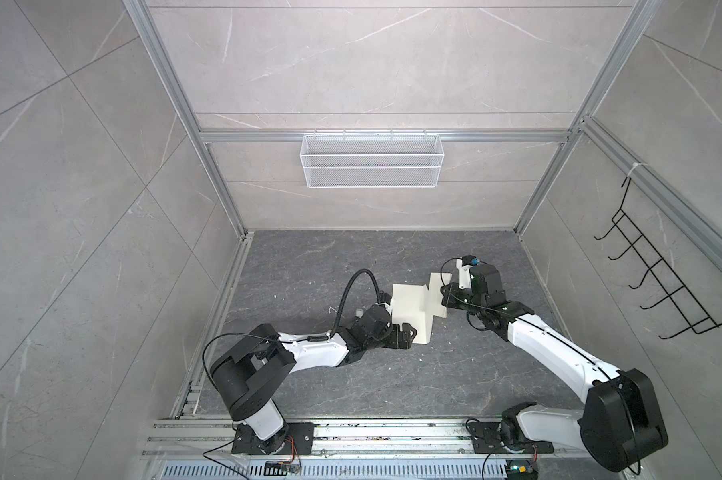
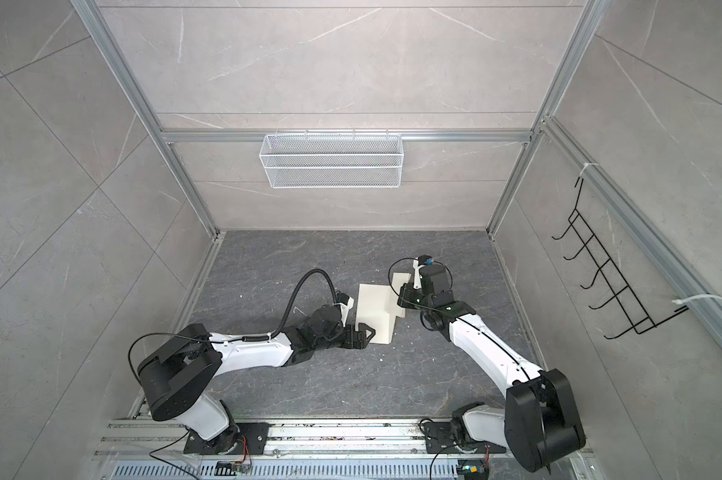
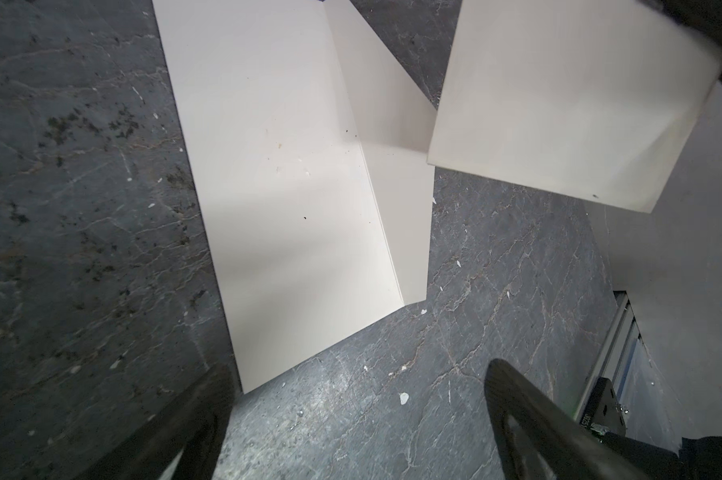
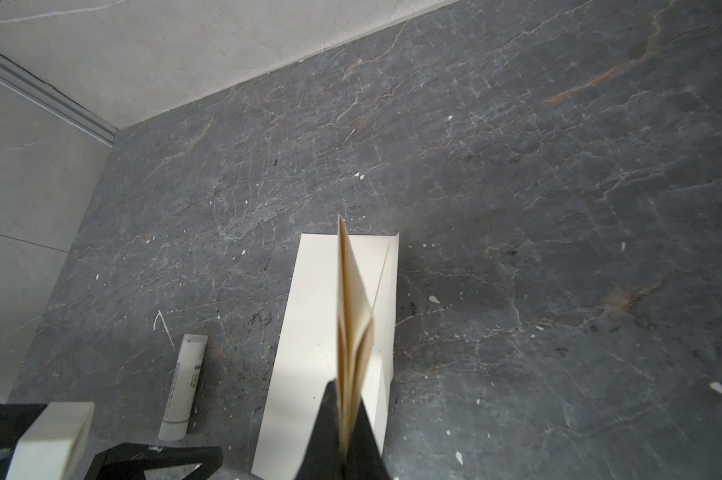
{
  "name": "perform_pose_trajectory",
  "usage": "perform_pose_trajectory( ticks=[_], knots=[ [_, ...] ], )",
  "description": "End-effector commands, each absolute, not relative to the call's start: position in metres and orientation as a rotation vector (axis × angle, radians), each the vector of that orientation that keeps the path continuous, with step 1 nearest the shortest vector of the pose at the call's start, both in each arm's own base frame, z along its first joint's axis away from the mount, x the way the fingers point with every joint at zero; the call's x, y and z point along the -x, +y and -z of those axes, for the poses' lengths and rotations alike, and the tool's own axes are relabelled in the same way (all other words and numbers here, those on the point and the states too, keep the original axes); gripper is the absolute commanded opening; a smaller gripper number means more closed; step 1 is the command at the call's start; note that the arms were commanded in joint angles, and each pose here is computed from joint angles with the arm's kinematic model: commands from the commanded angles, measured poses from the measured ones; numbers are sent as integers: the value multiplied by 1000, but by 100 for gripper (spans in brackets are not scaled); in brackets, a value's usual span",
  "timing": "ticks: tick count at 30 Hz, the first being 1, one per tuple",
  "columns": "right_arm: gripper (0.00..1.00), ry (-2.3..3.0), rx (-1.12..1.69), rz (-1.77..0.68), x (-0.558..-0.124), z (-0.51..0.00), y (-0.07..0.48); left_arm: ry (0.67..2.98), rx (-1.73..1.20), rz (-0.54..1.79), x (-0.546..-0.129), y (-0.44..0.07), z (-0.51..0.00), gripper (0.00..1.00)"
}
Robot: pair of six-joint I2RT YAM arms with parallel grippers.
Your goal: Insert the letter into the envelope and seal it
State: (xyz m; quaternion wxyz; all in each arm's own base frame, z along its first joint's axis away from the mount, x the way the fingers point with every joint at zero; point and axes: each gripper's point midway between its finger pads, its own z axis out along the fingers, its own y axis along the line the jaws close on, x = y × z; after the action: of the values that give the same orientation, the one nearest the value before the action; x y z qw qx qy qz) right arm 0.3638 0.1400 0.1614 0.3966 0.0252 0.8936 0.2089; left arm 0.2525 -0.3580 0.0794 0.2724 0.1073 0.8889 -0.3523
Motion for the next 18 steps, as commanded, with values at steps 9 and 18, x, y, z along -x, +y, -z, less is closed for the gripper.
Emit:
perform_pose_trajectory(
  ticks=[9, 18],
  knots=[
    [0, 2273, -110, -463, -381, -132, 130, 2368, -166, 995, -265, -363, -71, 96],
    [0, 2312, -141, -463, -383, -107, 125, 2389, -156, 959, -268, -362, -62, 90]
  ],
)
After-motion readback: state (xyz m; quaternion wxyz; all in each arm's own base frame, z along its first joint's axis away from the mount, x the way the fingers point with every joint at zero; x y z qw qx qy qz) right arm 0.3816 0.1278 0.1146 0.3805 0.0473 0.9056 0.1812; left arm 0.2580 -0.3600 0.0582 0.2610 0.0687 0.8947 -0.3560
